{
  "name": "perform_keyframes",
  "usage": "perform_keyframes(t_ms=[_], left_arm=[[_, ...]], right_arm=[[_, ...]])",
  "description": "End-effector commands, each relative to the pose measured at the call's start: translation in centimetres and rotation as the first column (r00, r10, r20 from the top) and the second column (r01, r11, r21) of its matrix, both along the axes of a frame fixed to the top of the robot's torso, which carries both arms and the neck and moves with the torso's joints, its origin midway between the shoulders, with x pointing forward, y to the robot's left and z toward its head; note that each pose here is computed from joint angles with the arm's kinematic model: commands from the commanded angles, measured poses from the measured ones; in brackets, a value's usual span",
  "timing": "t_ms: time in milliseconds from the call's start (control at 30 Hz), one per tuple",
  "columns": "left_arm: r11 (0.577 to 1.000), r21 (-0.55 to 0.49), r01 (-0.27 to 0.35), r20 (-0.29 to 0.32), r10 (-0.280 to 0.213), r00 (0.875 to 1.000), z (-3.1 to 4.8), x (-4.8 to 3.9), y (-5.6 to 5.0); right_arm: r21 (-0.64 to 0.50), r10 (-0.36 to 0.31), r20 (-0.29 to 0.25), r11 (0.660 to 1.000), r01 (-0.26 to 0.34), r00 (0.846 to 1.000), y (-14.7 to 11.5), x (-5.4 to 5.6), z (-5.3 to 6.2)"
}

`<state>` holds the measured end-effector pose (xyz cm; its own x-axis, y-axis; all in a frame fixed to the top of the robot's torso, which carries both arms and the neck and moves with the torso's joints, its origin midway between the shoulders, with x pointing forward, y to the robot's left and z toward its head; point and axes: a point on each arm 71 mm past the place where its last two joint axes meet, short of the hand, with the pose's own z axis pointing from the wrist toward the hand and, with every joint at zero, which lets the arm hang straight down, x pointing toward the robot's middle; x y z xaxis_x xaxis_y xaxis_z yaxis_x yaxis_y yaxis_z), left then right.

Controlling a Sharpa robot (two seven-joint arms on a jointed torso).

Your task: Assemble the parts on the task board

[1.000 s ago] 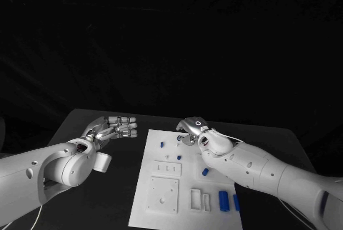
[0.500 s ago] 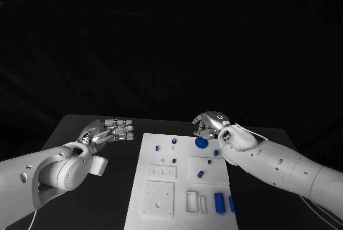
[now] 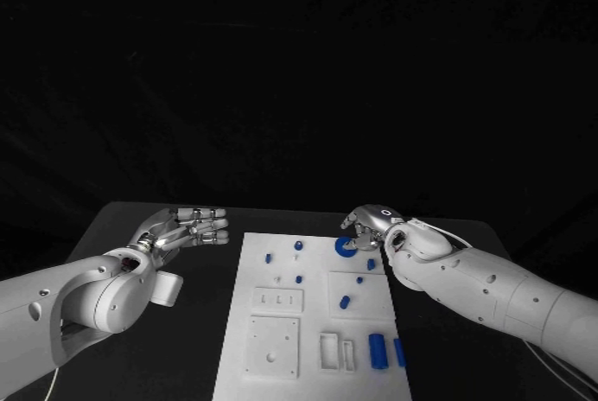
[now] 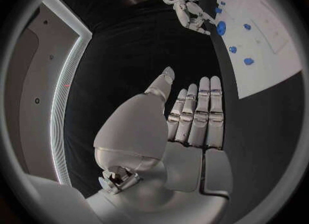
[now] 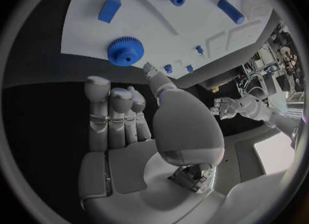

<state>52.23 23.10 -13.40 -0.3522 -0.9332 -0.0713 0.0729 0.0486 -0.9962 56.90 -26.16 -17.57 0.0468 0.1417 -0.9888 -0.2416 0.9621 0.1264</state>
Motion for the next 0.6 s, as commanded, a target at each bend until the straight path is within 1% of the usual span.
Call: perform_keyframes(t_ms=[33,233,367,600], left_arm=[[1.000,-0.006,0.016,0.011,-0.016,1.000,0.13,0.00,-0.2],[1.000,-0.005,0.016,0.010,-0.016,1.000,0.08,0.08,-0.2],[1.000,-0.005,0.016,0.009,-0.015,1.000,0.06,0.12,-0.2],[1.000,-0.004,0.018,0.007,-0.018,1.000,0.00,0.18,-0.2]], right_arm=[[-0.010,-0.003,-0.085,1.000,0.003,0.996,0.0,0.1,-0.9],[-0.023,-0.029,-0.124,0.999,0.027,0.992,-0.4,0.2,-1.8],[-0.020,-0.046,-0.134,0.999,0.044,0.990,-0.8,0.4,-2.3],[-0.009,-0.058,-0.138,0.998,0.057,0.989,-0.9,0.5,-2.5]])
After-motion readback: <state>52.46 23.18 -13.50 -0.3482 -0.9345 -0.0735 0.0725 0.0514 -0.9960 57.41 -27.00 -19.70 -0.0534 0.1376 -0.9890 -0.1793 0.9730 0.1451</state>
